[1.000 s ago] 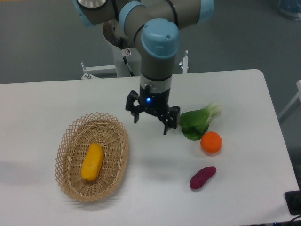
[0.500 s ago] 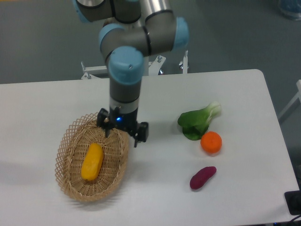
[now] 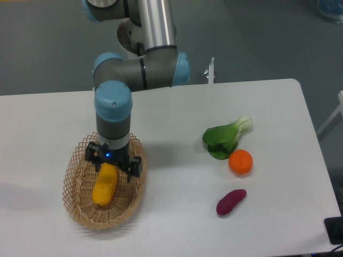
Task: Pick up the mango from the basket
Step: 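Move the open gripper over the basket and lower toward the yellow mango, then close the gripper around the yellow mango inside the basket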
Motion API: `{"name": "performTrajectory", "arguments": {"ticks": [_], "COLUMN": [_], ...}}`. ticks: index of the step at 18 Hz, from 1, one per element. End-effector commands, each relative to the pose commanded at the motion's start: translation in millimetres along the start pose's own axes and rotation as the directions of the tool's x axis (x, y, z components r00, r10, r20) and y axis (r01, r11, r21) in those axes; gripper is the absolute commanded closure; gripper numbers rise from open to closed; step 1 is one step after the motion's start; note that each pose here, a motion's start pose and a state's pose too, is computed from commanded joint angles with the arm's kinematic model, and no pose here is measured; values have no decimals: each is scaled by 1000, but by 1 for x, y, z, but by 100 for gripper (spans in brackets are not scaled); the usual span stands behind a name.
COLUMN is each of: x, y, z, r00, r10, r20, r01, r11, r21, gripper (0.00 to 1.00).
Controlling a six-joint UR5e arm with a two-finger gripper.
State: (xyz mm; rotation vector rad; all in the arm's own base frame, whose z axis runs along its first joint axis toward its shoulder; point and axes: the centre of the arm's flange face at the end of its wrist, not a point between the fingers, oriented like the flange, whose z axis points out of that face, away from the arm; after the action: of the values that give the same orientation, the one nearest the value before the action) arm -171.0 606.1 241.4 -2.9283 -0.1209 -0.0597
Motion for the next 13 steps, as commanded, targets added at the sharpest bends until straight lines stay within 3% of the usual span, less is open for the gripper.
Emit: {"name": "performTrajectory", "arguments": {"ticks": [13], "x": [7], "y": [-5], "z": [30], "r00": [999], "r10": [23], "r20": [24], "r01": [-22], "r11": [1000], "r21": [-16], "gripper": [0]}}
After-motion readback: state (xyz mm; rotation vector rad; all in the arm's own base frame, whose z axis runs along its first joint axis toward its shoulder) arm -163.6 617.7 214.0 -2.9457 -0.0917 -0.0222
